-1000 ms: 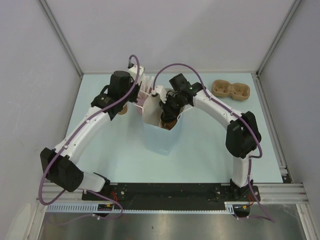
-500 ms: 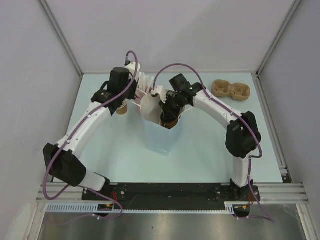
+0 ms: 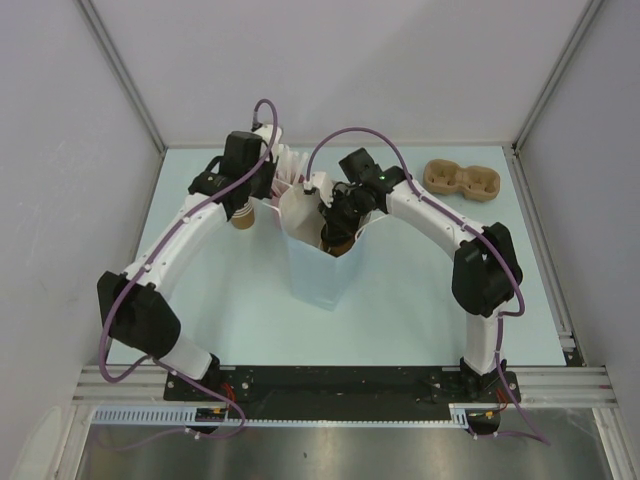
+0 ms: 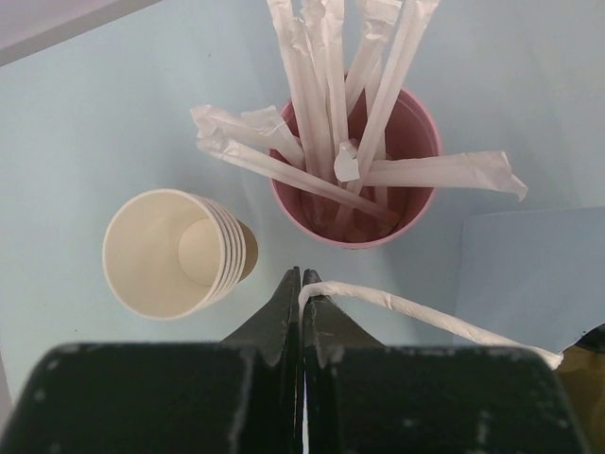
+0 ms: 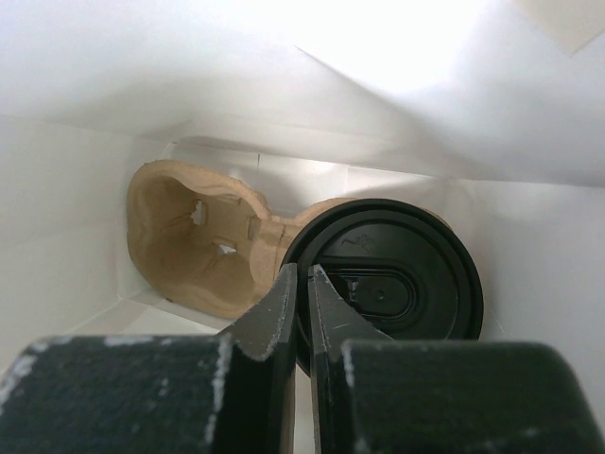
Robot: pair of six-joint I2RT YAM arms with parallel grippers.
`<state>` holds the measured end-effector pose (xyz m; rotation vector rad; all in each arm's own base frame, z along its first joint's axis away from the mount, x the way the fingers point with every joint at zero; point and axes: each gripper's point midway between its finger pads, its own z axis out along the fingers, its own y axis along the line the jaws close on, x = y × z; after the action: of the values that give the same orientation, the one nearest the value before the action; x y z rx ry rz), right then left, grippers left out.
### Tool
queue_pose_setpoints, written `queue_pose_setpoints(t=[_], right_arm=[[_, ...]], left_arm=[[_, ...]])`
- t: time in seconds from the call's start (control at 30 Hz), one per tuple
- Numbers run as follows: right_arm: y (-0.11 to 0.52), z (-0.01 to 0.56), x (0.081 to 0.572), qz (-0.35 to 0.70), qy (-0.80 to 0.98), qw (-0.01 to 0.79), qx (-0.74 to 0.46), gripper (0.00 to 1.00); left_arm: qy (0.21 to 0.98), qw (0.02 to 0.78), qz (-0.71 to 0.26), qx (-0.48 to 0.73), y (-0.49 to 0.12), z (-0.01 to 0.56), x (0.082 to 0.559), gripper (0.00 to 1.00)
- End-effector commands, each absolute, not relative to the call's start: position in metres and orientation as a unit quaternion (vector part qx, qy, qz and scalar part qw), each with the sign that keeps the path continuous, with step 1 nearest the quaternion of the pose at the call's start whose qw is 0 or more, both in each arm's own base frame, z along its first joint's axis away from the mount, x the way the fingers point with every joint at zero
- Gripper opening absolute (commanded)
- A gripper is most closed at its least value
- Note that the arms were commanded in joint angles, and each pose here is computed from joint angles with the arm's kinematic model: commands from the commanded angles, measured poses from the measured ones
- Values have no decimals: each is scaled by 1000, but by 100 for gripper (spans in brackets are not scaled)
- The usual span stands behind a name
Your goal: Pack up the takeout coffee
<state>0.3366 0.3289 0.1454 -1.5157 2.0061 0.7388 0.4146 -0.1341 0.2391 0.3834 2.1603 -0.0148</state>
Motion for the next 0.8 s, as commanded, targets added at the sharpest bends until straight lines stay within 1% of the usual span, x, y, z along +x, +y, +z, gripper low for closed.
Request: queue_pose_setpoints(t=[0.0, 0.33, 0.6, 0.67, 0.73, 0.77], right_arm=[[304, 100, 326, 247, 770, 194, -555, 0], [301, 81, 322, 231, 777, 173, -560, 0], [301, 96, 329, 231, 775, 192, -557, 0], [300, 105, 334, 232, 774, 202, -554, 0], [301, 118, 338, 237, 771, 216, -551, 7], [301, 127, 341, 239, 769, 225, -548, 12]], left_arm=[[856, 499, -19, 134, -129, 276, 415, 0], [850, 506, -35, 142, -134, 280, 410, 0], [848, 508, -40, 145, -136, 281, 409, 0], [848, 508, -40, 146, -136, 281, 409, 2], [848, 508, -42, 146, -137, 281, 409, 5], [848, 508, -42, 146, -136, 281, 409, 9]])
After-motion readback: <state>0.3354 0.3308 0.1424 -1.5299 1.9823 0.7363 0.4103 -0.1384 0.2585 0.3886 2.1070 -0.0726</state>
